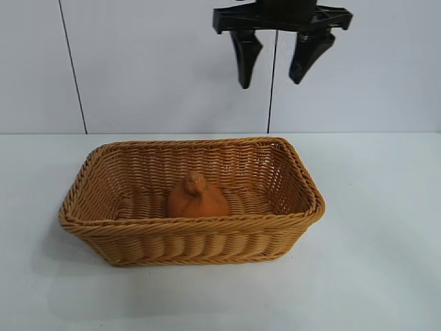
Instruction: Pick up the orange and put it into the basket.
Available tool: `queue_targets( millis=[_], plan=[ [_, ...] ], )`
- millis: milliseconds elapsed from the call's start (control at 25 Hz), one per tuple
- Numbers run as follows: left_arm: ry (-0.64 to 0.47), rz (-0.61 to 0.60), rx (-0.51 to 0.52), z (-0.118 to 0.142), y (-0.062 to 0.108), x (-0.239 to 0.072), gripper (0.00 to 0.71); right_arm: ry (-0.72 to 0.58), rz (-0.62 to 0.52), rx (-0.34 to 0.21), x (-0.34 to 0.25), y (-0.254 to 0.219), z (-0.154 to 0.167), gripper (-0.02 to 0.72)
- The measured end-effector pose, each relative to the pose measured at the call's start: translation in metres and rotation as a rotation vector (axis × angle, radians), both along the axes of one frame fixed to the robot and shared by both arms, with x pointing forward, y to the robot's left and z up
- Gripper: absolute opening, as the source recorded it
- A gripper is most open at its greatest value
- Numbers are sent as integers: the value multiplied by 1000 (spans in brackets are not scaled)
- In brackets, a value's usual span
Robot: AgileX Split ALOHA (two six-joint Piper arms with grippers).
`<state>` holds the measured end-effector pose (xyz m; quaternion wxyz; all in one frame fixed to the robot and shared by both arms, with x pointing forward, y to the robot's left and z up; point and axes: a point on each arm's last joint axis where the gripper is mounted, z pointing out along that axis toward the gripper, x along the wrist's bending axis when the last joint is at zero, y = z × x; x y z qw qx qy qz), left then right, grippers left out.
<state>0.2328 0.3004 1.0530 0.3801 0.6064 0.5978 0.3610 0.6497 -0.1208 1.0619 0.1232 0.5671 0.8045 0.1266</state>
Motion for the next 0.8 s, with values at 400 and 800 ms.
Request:
queue_targets(
  millis=[400,800],
  plan=[
    [0,0,0,0,0,0,610,-3,-325,-23,37,-154,0,515],
    [0,0,0,0,0,0,610,35,-382,32,29,-177,-3,515]
  ],
)
